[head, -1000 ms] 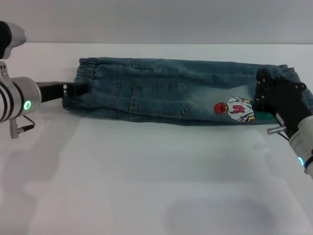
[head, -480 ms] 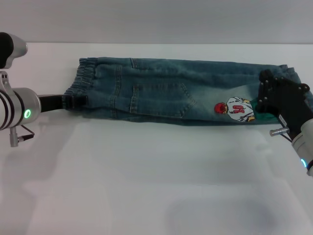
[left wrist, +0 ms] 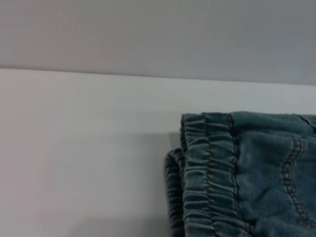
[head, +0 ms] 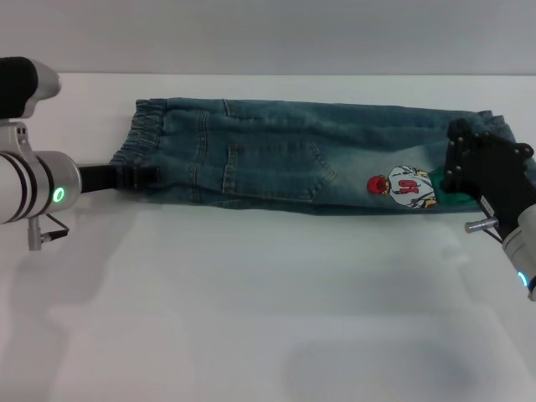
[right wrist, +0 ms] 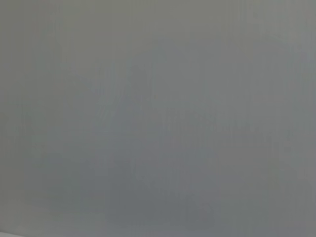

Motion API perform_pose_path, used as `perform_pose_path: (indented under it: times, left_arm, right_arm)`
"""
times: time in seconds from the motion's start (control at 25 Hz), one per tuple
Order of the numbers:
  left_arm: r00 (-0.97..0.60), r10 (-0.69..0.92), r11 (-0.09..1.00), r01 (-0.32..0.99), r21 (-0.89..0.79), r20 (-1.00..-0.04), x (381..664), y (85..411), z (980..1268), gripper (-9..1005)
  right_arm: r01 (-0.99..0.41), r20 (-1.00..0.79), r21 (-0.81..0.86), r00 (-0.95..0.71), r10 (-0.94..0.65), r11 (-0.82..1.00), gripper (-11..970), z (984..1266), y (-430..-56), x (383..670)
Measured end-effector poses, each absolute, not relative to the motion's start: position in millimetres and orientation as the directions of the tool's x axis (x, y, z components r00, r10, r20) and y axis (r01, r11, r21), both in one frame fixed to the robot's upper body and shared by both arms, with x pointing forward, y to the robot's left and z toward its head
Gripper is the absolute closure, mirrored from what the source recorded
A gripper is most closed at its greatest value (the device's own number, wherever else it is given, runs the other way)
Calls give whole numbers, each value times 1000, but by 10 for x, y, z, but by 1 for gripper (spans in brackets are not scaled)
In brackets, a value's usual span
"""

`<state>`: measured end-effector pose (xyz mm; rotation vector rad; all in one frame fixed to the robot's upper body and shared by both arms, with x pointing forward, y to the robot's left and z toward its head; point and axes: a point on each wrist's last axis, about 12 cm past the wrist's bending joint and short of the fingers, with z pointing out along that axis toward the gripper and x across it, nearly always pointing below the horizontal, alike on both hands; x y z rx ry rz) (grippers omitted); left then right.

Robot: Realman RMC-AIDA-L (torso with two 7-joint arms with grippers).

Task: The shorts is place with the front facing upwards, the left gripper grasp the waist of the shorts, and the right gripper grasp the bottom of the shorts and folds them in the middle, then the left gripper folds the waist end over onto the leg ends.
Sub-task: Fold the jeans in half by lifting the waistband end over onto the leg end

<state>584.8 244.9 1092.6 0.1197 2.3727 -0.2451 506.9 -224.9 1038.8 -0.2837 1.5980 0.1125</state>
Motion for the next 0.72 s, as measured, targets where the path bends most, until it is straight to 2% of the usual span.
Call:
perform_pose_path:
  times: [0.36, 0.6, 0.68, 0.72]
  left_arm:
    - [-729, 22, 971, 177, -158, -684, 5855, 2371, 10931, 142]
    - [-728, 14, 971, 175, -166, -686, 5831, 2373, 10877, 266]
    - [-727, 15, 970, 176, -165, -686, 5828, 2370, 10867, 442]
    - [-727, 15, 970, 176, -165, -686, 5827, 2370, 10865, 446]
  right_arm:
    - [-243, -994, -101, -25, -110, 965, 959, 10388, -2267, 5056]
    - [-237, -995, -95, -16, -102, 967, 959, 10418, -2273, 5044]
    - [-234, -995, -95, -13, -101, 968, 959, 10427, -2278, 5047]
    - [-233, -995, -94, -12, -100, 968, 958, 10433, -2281, 5049]
